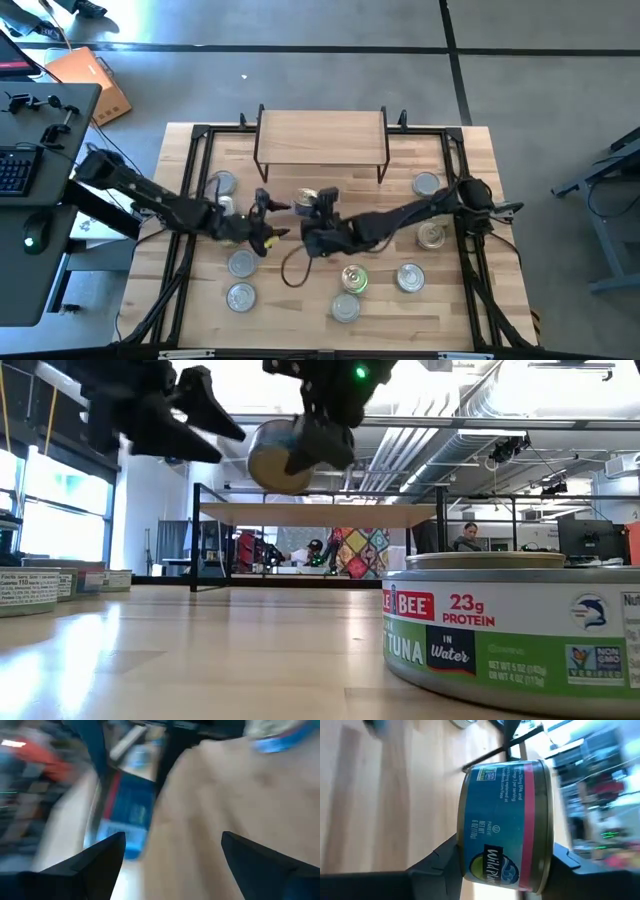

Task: Stack canned seafood by type on shelf
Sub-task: Put the blue and pink tuna can on the shelf

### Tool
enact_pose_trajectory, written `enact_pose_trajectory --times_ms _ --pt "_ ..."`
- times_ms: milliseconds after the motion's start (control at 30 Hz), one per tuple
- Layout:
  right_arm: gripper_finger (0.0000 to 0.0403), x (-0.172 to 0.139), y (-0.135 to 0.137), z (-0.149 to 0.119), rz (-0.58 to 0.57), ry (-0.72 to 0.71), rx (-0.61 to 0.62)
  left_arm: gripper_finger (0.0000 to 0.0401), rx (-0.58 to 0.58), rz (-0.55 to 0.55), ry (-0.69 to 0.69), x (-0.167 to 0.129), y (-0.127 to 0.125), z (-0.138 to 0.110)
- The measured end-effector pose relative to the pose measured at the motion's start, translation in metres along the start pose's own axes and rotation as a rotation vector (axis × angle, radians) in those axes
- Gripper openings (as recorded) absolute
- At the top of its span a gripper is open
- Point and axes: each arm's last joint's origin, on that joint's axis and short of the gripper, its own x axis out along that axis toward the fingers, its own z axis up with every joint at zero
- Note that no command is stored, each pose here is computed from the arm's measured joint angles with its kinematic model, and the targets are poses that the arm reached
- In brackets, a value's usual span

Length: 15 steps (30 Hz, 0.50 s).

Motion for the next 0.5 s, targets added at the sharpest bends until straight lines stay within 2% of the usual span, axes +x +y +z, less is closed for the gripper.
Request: enact_pose_trajectory --times_ms 100,200,367,500 --pt "0.017 0.005 -0.006 0.001 0.058 -0.005 0.031 0.0323 0.07 0.165 0.024 0.005 -0.011 0.01" --pt "0.017 0.007 -0.006 0.0 0.068 0.001 0.023 0.0323 0.108 0.237 0.019 0.011 -0.018 0.017" --pt "0.017 0.008 -0.005 -0.001 0.079 -0.003 0.017 0.0323 0.115 0.262 0.04 0.024 -0.02 0.014" --pt "0.017 0.007 -0.004 0.002 0.094 -0.026 0.011 0.031 0.07 0.257 0.049 0.031 -0.014 0.009"
